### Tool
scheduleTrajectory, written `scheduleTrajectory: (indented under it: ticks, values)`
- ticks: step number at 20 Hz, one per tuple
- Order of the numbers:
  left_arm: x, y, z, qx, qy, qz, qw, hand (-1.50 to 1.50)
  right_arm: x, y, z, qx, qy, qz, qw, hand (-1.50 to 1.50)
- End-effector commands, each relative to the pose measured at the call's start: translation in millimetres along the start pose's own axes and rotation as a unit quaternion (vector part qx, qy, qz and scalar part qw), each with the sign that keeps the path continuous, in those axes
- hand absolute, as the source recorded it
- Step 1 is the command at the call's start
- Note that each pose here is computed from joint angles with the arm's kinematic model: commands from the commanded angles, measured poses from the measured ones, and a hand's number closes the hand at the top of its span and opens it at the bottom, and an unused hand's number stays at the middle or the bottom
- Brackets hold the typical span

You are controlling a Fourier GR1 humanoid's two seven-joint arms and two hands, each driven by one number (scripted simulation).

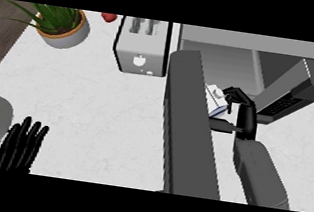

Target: Pick up the milk, place it into the microwave and close the microwave

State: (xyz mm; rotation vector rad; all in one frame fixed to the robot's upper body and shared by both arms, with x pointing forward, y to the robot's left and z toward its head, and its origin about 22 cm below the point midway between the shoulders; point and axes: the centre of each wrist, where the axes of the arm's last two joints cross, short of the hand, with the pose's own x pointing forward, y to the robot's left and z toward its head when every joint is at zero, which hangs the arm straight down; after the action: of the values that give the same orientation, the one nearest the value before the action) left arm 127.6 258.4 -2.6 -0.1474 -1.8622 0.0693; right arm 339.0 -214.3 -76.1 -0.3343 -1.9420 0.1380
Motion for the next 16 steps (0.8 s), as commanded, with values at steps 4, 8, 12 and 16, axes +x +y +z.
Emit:
scheduleTrajectory:
  ticks: [4, 8, 12, 16]
  values:
    - [0, 16, 13, -0.010, 0.001, -0.003, 0.9999, -1.50, 9, -2, -43, 0.007, 0.028, 0.058, 0.998, 1.50]
    - [4, 5, -15, -0.010, -0.007, 0.008, 0.9999, -1.50, 8, -17, -58, -0.007, 0.033, 0.136, 0.990, 1.50]
    - [1, 19, -19, -0.017, -0.005, 0.008, 0.9998, -1.50, 21, -12, -81, -0.006, 0.036, 0.172, 0.985, 1.50]
    - [-15, -2, -24, -0.033, -0.004, 0.024, 0.9992, -1.50, 28, -18, -96, -0.027, 0.036, 0.210, 0.977, 1.50]
